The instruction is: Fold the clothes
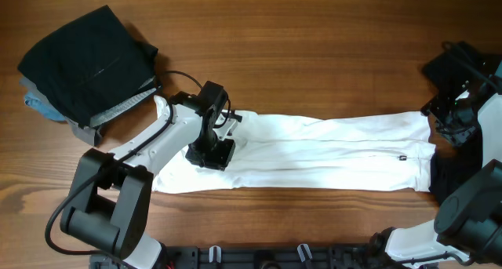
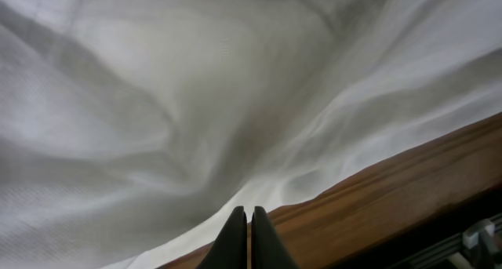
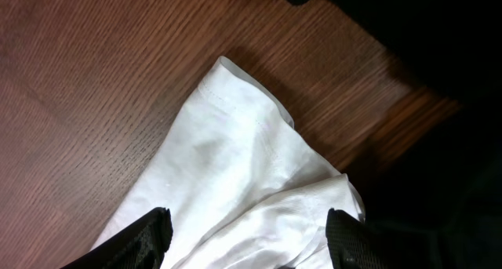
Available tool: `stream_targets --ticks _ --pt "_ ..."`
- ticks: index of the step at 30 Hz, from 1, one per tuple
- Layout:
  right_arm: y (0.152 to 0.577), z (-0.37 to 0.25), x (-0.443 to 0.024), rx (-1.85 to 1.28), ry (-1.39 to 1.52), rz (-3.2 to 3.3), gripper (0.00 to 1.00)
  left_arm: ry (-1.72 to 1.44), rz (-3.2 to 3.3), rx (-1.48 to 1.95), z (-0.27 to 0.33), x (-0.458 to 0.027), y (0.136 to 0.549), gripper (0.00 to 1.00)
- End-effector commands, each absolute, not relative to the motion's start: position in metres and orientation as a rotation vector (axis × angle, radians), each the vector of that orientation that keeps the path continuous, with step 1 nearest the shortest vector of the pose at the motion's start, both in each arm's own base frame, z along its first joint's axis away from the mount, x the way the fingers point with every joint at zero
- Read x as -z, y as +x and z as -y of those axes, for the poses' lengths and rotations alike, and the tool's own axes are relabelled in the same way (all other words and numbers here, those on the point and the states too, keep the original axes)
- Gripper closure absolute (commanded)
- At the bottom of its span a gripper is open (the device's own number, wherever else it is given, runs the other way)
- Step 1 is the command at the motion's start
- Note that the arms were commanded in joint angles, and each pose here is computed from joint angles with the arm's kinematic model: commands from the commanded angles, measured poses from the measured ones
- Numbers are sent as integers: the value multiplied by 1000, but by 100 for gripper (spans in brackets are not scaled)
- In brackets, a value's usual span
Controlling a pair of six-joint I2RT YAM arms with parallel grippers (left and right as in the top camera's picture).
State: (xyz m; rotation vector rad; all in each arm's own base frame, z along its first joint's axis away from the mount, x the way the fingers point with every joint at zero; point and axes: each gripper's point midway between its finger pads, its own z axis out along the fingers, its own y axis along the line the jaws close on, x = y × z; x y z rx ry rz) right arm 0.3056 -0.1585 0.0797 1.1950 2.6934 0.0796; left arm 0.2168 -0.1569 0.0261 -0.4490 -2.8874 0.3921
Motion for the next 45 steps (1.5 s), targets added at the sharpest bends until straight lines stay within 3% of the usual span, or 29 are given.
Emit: stream_targets --ticks 1,5,8,12,19,22,23,24,33,40,45 --pt "311 160 -84 -90 1171 -2684 32 -480 2997 -353 154 -39 234 85" --pt "310 160 -84 -91 1172 -2685 32 -388 3176 -157 129 -48 265 76" --pt "310 160 -84 -91 1173 -2686 32 -281 3268 -118 113 -54 287 61" --pt "310 160 -84 -91 1173 -2687 32 -176 3298 -136 97 -48 303 59" --pt "310 160 -84 -92 1174 -2688 32 -163 3237 -174 99 -27 303 61" --pt "310 160 -84 -92 1174 -2688 32 -163 3234 -172 99 -26 303 75" --pt "310 160 -84 -92 1174 -2688 32 -163 3233 -172 99 -26 302 82" --pt "310 160 -84 -92 1173 -2688 32 -161 3231 -173 99 -26 302 96" --pt "309 160 -84 -92 1175 -2689 32 -181 3181 -492 128 -83 281 96" --pt "310 160 -84 -91 1173 -2687 32 -175 3107 -455 125 -85 257 96" --pt "310 160 -84 -91 1173 -2686 32 -300 3038 -527 154 -86 238 96"
